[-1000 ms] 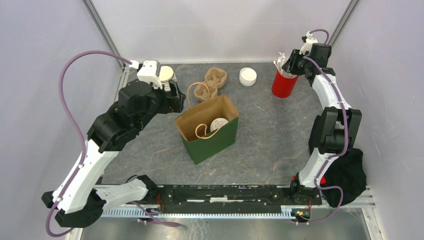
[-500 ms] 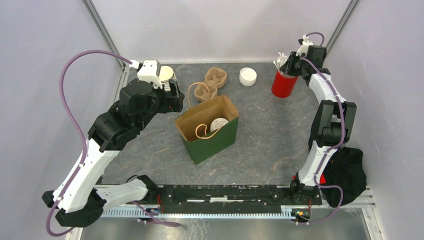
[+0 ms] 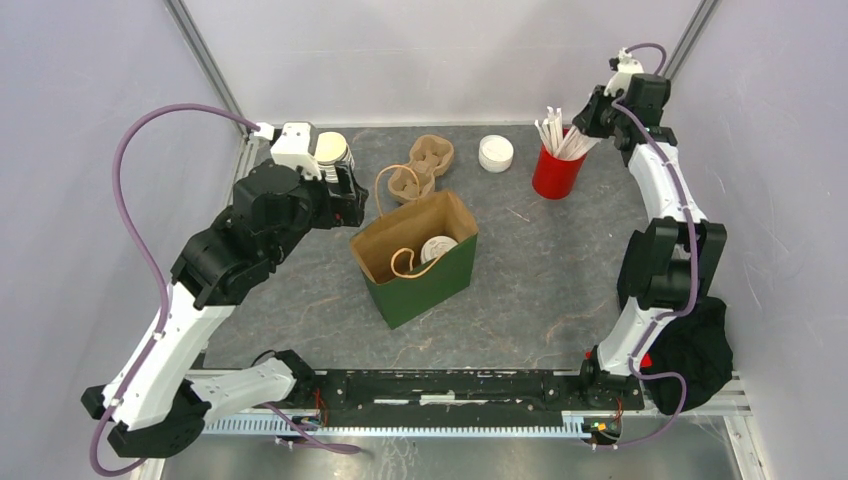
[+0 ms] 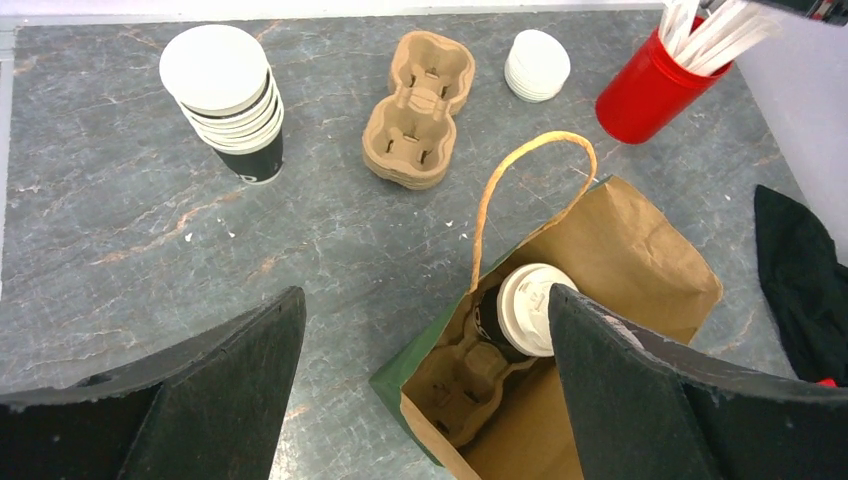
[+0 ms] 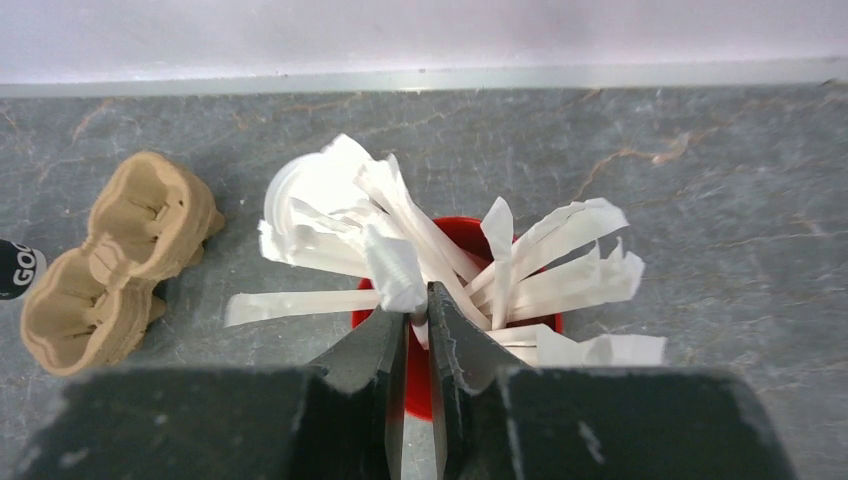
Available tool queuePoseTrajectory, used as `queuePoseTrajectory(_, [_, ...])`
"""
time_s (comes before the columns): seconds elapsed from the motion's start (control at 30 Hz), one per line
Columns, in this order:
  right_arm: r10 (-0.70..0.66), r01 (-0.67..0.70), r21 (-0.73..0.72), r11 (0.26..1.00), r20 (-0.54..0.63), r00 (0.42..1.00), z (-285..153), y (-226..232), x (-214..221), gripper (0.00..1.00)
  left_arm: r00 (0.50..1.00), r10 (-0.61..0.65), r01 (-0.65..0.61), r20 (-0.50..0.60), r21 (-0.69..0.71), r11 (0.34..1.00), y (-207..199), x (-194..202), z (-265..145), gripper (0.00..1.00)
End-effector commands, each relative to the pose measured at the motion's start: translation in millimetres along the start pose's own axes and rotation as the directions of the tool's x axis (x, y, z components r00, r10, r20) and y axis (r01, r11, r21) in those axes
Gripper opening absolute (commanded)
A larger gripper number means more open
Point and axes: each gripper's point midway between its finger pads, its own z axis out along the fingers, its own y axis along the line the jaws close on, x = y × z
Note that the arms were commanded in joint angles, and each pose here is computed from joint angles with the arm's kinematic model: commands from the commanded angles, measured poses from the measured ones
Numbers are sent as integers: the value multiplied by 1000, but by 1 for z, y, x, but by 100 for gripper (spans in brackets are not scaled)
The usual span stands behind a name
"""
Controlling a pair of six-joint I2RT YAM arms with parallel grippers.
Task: Pack the takeout coffee
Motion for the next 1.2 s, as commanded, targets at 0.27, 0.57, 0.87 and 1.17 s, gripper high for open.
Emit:
queuePoseTrajectory(0.27, [72, -32, -109, 993, 385, 920, -166, 88, -133, 17, 991, -19, 13, 136, 47, 999, -1, -35, -21, 97])
queuePoseTrajectory(0.57, [423, -172, -622, 764, 281, 862, -230, 205, -113, 7, 956, -179, 169, 232, 63, 984, -4, -65, -30, 100])
queuePoseTrajectory(0.87, [374, -149, -777, 612, 118, 920, -261, 300, -73, 3, 942, -269, 255, 202, 90, 963, -10, -87, -46, 100])
queuePoseTrajectory(1.17, [256, -63, -751, 657, 143, 956, -255, 348, -1, 2, 886, -455, 431, 87, 206, 878, -26, -70, -68, 100])
